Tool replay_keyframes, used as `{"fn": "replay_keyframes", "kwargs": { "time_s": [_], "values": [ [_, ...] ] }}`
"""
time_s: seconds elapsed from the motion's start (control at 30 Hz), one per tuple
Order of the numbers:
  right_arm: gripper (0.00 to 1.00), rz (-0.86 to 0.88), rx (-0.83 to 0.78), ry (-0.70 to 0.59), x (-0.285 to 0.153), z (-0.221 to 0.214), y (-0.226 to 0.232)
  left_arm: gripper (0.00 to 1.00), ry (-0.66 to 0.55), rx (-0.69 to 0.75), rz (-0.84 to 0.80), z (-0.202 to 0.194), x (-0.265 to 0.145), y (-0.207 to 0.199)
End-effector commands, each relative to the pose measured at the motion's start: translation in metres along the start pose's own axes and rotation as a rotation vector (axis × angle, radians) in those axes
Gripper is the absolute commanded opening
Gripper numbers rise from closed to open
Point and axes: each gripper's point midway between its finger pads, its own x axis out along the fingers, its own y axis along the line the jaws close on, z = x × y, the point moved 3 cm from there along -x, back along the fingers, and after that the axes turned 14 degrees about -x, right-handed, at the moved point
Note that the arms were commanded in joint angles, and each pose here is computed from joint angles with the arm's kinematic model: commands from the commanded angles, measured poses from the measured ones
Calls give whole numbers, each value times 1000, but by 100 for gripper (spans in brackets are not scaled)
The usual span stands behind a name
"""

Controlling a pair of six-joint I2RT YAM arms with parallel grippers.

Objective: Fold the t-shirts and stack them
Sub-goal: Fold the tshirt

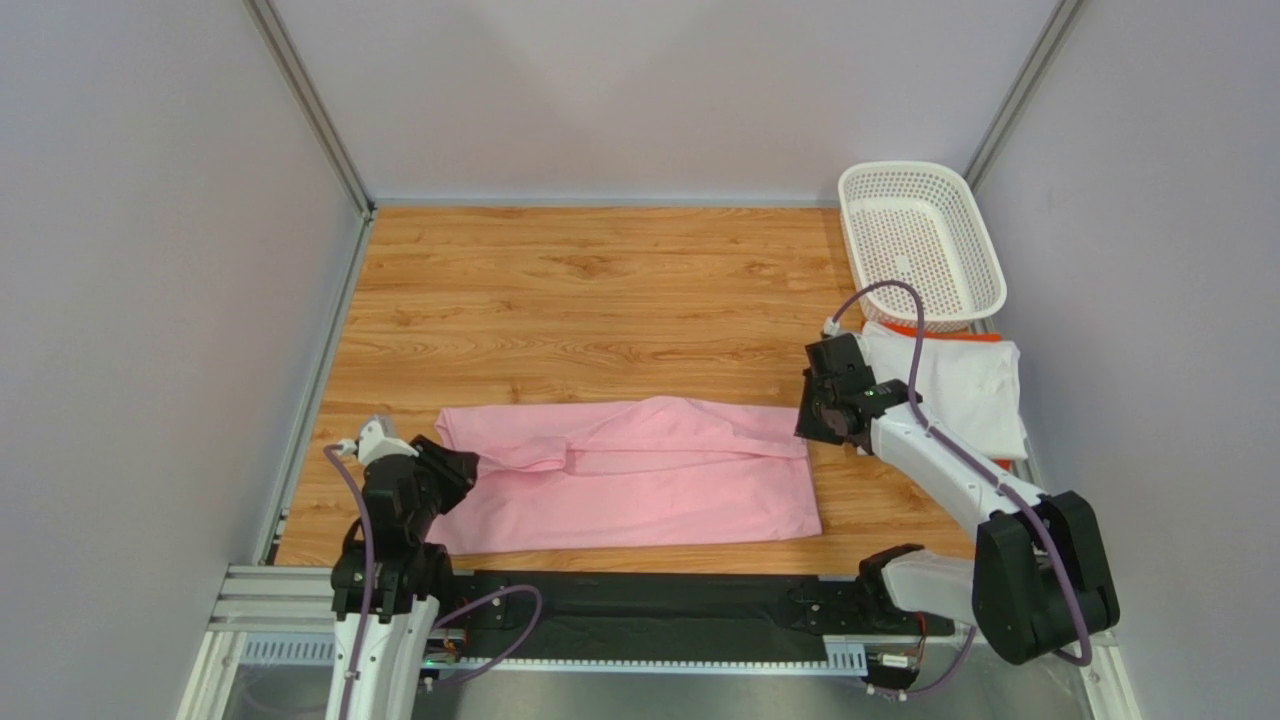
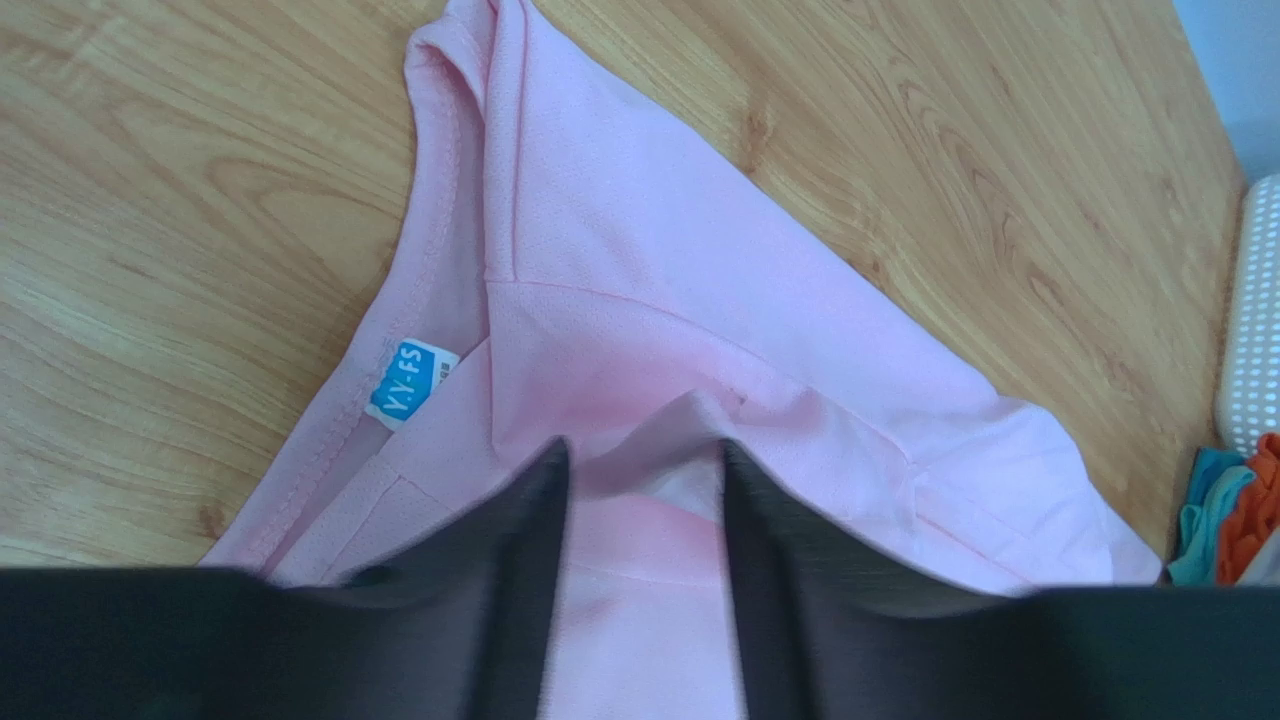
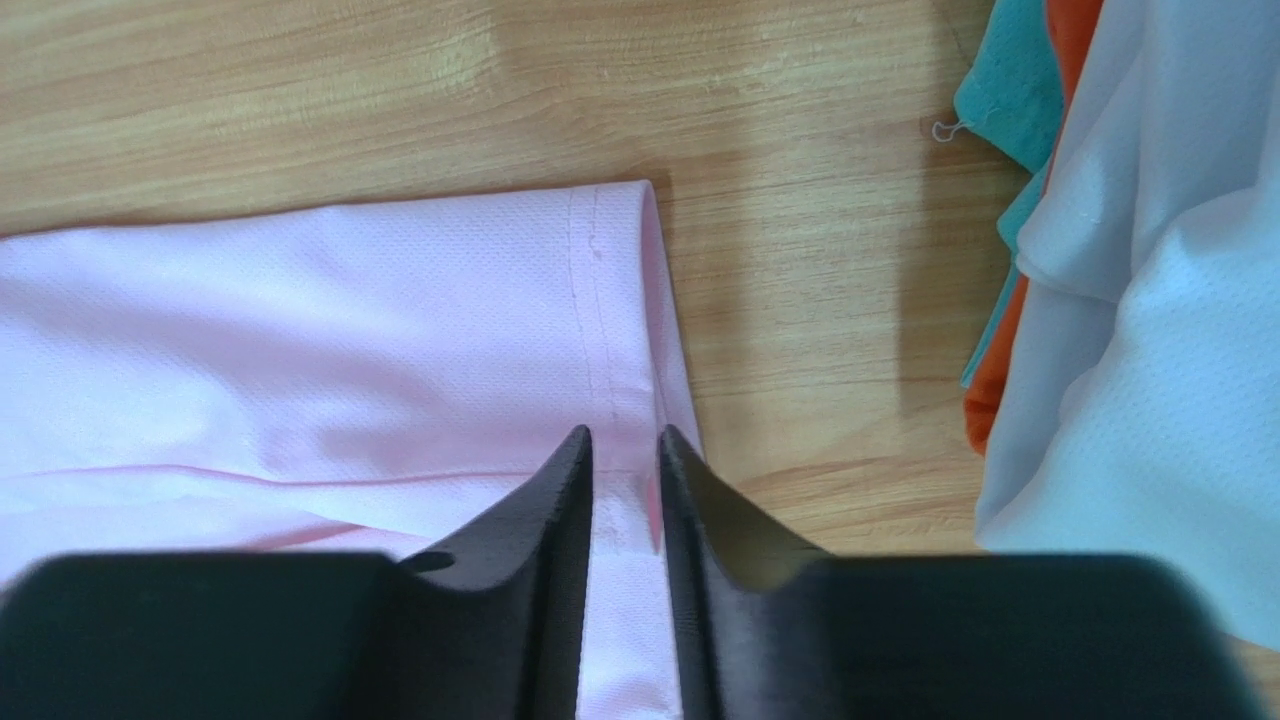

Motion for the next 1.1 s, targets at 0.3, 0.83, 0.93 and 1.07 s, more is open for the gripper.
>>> {"fn": "replay_keyframes", "kwargs": {
  "time_s": [0.3, 0.83, 0.93, 1.07],
  "values": [
    [96, 103, -28, -155, -43, 23, 8, 100, -97, -98, -177, 22, -29, -39],
    [100, 505, -184, -191, -58, 43, 100, 100, 328, 2, -93, -13, 11, -67],
    [100, 508, -192, -163, -38, 44, 108, 100, 357, 1, -66, -22, 26, -56],
    [100, 454, -199, -106, -8, 44, 110, 100, 346, 3, -29, -26, 41, -42]
  ]
}}
